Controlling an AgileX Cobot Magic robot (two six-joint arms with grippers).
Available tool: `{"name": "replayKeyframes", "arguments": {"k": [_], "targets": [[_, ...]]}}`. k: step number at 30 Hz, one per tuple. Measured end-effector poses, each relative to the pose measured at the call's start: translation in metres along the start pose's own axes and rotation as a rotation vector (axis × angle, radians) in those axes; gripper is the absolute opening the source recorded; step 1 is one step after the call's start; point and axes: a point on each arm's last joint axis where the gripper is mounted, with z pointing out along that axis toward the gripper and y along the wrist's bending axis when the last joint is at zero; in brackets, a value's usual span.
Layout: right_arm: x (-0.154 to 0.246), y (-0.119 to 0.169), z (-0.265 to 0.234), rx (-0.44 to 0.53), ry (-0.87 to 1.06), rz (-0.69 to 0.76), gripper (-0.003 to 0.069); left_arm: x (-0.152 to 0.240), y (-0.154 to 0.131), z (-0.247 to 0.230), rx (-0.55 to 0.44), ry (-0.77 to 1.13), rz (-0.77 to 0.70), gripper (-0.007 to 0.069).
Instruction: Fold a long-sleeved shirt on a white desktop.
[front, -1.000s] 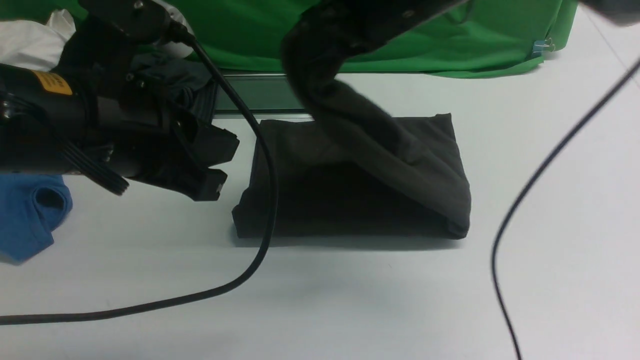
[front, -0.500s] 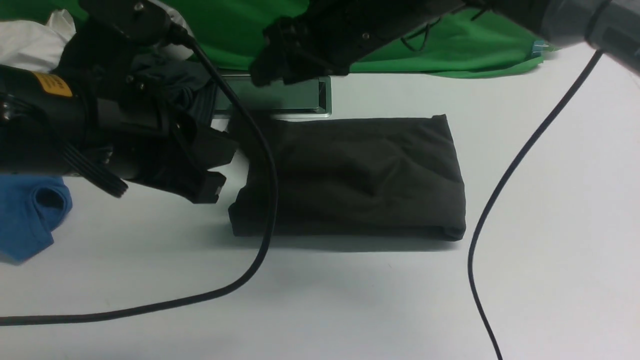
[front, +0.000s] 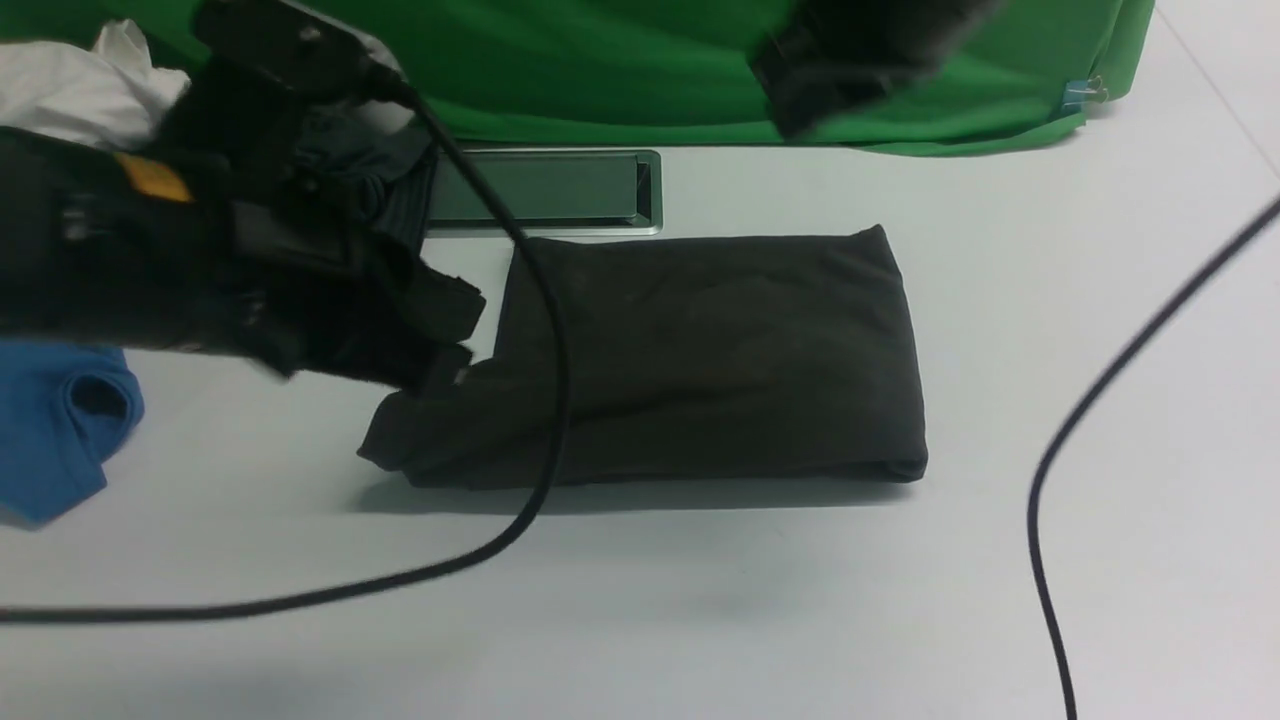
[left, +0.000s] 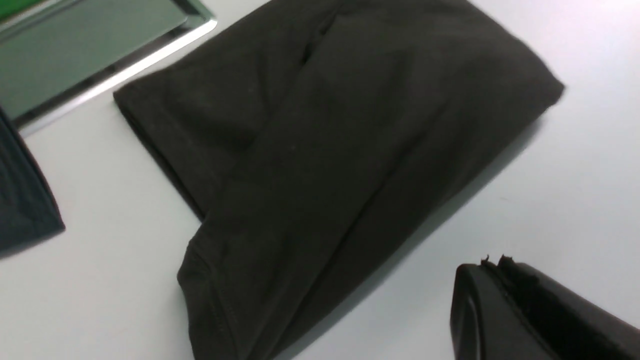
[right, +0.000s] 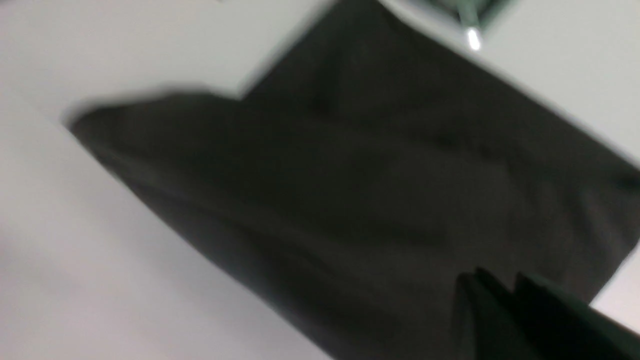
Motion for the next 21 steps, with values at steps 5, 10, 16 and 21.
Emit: {"name": "replayKeyframes", "arguments": {"k": [5,10,16,21], "targets": [[0.026,-0.006,0.058,0.017,0.024,0.071,0.0037,0.007,0.014,0.057,0.004,0.086,-0.074,0.0017],[0.065,-0.019,0.113,0.026,0.141,0.136,0.0037,0.029,0.027,0.118,0.008,0.209,-0.114,0.0017],[0.104,-0.044,0.152,0.046,0.234,0.217,0.0039,0.057,0.043,0.172,-0.063,0.288,-0.073,0.0017],[0.107,-0.048,0.154,0.046,0.227,0.237,0.0040,0.057,0.047,0.177,-0.092,0.266,-0.051,0.0017]]}}
